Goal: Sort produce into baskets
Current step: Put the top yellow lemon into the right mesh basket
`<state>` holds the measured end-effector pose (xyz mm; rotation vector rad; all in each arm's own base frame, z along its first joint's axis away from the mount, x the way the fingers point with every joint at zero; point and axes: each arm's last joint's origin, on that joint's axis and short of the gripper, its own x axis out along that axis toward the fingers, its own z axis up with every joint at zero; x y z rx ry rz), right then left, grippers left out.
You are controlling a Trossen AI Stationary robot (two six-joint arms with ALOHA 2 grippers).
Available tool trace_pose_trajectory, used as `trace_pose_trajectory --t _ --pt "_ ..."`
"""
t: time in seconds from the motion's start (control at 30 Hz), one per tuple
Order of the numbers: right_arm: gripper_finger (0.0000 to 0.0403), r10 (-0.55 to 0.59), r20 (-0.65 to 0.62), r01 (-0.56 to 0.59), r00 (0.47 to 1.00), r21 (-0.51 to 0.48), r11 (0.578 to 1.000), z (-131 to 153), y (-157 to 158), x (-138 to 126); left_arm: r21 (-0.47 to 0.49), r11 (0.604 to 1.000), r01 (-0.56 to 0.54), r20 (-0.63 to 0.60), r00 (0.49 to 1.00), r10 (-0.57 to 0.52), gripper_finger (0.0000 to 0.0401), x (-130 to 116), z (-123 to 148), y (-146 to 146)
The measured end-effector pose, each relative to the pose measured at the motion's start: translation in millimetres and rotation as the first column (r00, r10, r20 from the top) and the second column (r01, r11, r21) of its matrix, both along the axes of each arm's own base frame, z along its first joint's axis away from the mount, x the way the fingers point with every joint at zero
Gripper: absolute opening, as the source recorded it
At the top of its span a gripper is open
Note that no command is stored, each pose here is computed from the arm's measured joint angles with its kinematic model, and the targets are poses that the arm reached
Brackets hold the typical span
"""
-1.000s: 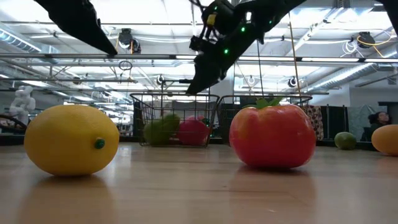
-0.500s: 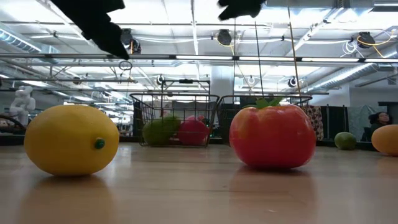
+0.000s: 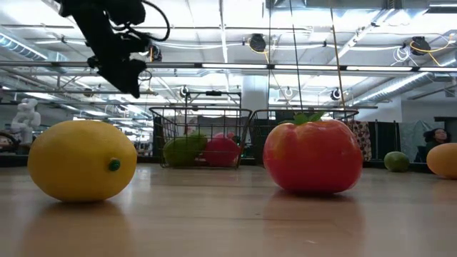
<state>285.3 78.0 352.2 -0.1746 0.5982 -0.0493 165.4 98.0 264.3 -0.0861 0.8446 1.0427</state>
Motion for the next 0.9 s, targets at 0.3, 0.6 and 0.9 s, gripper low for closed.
trace_pose_trajectory --t 0.3,0.6,0.9 --pt "0.0274 -0.031 0.005 0.03 1.0 0.041 0.999 0 0 0 -0.048 0.991 -0.128 -0.028 0.992 0.127 0.0286 -8 -10 23" --pt "0.0274 -0.029 0.012 0.028 1.0 0.049 0.998 0 2 0 -0.299 0.952 -0.069 -0.028 0.998 0.064 0.0301 -12 -39 68" --pt "0.0274 -0.01 0.009 0.01 1.0 0.005 1.0 1 0 0 -0.389 0.909 -0.15 -0.113 0.987 0.115 0.0349 -16 -70 94"
